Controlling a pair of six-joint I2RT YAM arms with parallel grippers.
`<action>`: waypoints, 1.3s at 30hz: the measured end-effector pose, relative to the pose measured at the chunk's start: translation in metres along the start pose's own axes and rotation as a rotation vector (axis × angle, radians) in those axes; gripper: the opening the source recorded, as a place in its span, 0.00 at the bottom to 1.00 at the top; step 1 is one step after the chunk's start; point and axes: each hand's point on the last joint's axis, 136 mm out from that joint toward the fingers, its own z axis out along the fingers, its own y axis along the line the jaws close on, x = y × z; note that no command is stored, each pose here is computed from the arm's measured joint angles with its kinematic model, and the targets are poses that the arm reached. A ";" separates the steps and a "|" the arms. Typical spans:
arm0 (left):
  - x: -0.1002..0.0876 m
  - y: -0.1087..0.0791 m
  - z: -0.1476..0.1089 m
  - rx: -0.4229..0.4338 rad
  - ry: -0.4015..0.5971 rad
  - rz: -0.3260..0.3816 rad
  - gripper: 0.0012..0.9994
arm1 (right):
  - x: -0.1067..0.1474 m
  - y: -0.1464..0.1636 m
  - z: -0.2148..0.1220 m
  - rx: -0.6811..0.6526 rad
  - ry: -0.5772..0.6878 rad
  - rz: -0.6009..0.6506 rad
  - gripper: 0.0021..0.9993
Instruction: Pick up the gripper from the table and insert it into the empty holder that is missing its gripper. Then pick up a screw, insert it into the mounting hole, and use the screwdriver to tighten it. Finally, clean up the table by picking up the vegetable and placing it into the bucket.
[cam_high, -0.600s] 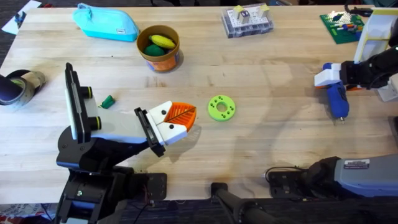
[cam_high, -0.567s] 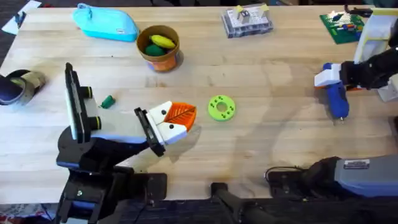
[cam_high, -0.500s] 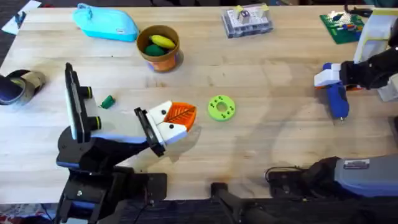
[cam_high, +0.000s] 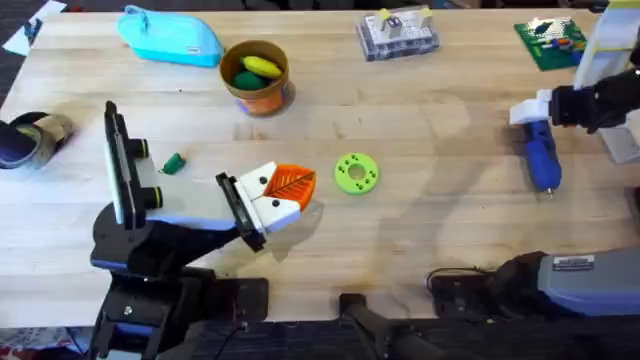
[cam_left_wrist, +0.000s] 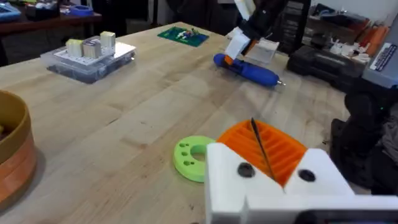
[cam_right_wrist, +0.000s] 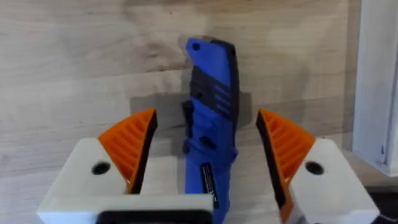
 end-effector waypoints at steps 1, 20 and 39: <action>0.000 0.000 0.000 0.000 0.000 0.000 0.01 | -0.002 -0.001 0.002 0.002 -0.006 -0.001 0.97; 0.000 0.000 0.000 0.000 0.000 -0.002 0.01 | 0.007 0.005 0.040 -0.050 0.067 -0.011 0.68; 0.000 0.000 0.000 0.000 0.000 -0.002 0.01 | 0.005 -0.010 0.033 0.027 0.083 0.049 0.02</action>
